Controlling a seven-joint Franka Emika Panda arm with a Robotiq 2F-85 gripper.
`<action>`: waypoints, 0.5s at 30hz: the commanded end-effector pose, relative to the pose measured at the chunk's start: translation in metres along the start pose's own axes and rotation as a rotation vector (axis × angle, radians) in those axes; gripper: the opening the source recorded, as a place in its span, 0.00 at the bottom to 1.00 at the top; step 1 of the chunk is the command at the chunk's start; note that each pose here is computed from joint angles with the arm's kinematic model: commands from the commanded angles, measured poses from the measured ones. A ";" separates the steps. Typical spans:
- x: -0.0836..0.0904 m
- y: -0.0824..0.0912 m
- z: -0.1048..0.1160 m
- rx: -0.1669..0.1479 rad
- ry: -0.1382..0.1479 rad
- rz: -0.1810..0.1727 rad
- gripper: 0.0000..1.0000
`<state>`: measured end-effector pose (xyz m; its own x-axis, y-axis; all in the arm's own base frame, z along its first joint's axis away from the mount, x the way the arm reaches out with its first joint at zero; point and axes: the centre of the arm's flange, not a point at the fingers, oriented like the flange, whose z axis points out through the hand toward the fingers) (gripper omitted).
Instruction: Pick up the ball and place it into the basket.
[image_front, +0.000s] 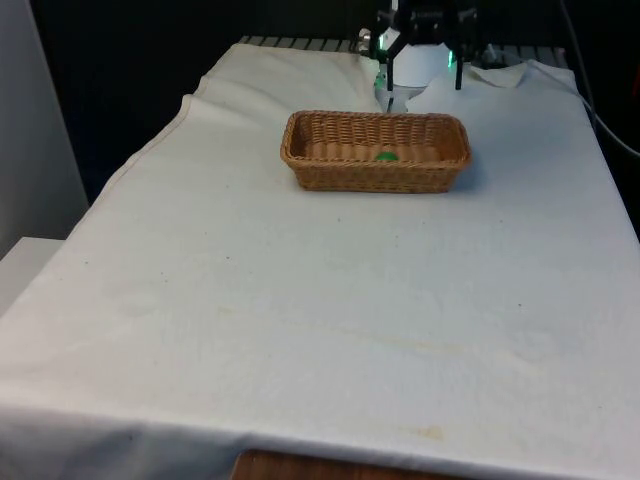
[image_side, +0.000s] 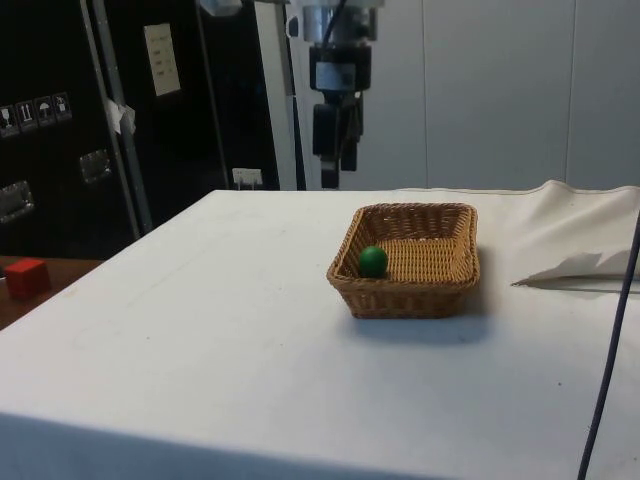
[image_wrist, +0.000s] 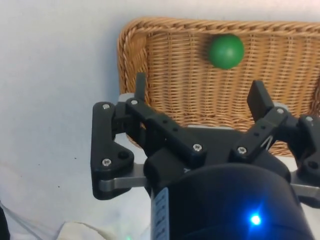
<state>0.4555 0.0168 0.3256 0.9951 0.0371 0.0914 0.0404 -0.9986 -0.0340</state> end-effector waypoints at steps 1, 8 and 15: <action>0.004 -0.001 -0.001 -0.016 -0.008 0.004 1.00; 0.020 -0.002 -0.015 -0.032 -0.016 0.015 1.00; 0.037 -0.003 -0.028 -0.049 -0.028 0.025 1.00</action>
<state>0.4854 0.0200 0.3543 0.9972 0.0182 0.0728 0.0186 -0.9998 -0.0055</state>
